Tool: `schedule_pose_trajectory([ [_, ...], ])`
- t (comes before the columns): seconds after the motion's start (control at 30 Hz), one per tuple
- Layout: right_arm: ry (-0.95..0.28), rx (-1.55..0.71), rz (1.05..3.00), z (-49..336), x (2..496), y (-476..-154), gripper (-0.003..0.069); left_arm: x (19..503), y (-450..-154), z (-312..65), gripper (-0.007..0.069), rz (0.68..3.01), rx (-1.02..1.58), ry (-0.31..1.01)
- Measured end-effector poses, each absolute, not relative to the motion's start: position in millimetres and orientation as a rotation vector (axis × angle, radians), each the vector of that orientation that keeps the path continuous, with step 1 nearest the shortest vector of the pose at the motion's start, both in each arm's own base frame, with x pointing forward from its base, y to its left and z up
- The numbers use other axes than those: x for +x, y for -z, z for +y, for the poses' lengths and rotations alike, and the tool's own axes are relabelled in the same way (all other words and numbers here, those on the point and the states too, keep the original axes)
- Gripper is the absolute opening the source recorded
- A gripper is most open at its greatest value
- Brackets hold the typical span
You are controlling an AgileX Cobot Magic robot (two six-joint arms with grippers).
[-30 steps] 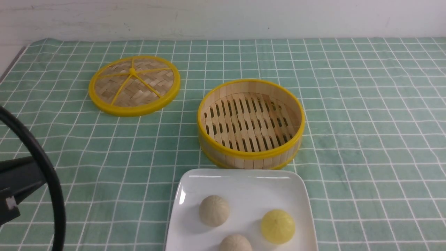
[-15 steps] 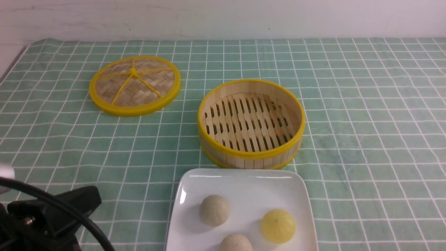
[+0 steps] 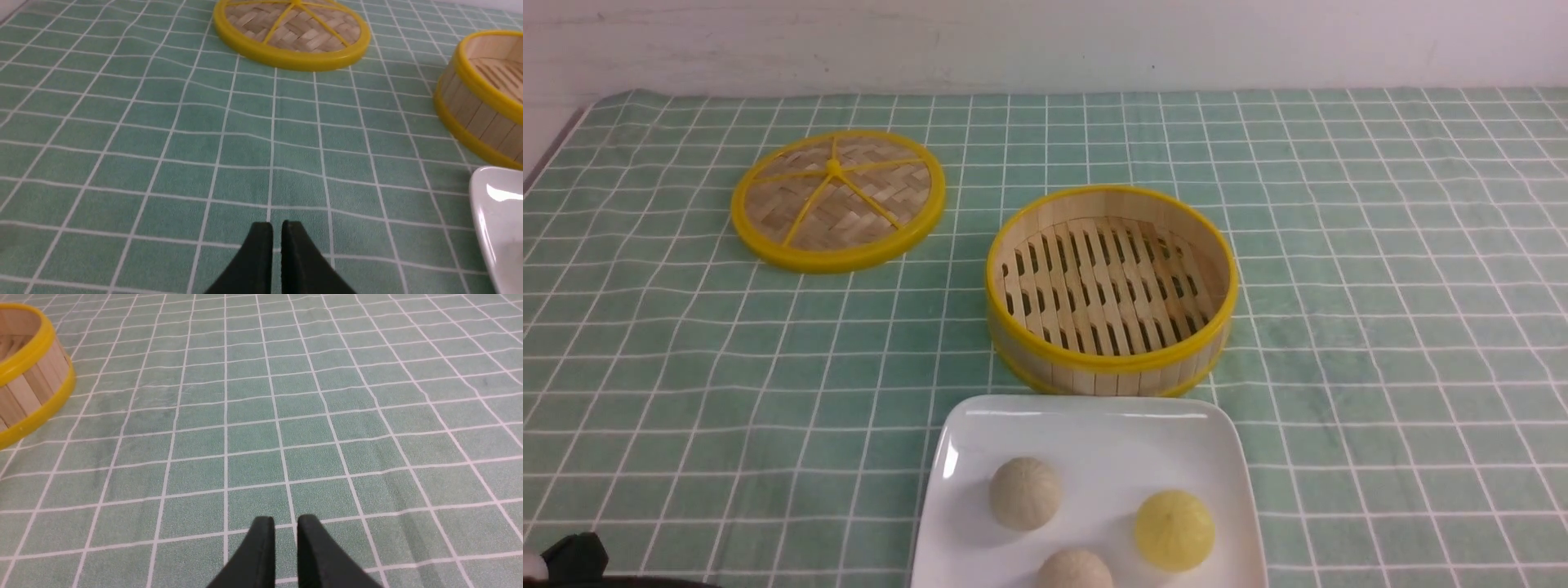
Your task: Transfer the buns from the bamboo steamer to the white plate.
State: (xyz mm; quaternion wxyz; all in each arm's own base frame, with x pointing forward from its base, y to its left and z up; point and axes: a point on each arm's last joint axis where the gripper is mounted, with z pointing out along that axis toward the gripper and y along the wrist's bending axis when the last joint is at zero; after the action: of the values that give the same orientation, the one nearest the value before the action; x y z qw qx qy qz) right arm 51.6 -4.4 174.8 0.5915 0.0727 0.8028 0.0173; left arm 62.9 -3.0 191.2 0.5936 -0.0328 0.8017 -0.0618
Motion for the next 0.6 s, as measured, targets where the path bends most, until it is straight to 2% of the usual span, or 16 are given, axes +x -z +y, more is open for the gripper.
schedule_pose_trajectory([
  [0.13,-0.040,0.169,1.868,-4.4,51.6,-174.8,0.0115,58.5,-175.8,-2.4,0.0065,1.858,-0.078,0.142],
  [0.6,-0.040,0.169,1.868,-4.4,51.6,-174.8,0.0135,52.7,-172.6,6.3,0.0076,1.847,-0.213,0.039],
])
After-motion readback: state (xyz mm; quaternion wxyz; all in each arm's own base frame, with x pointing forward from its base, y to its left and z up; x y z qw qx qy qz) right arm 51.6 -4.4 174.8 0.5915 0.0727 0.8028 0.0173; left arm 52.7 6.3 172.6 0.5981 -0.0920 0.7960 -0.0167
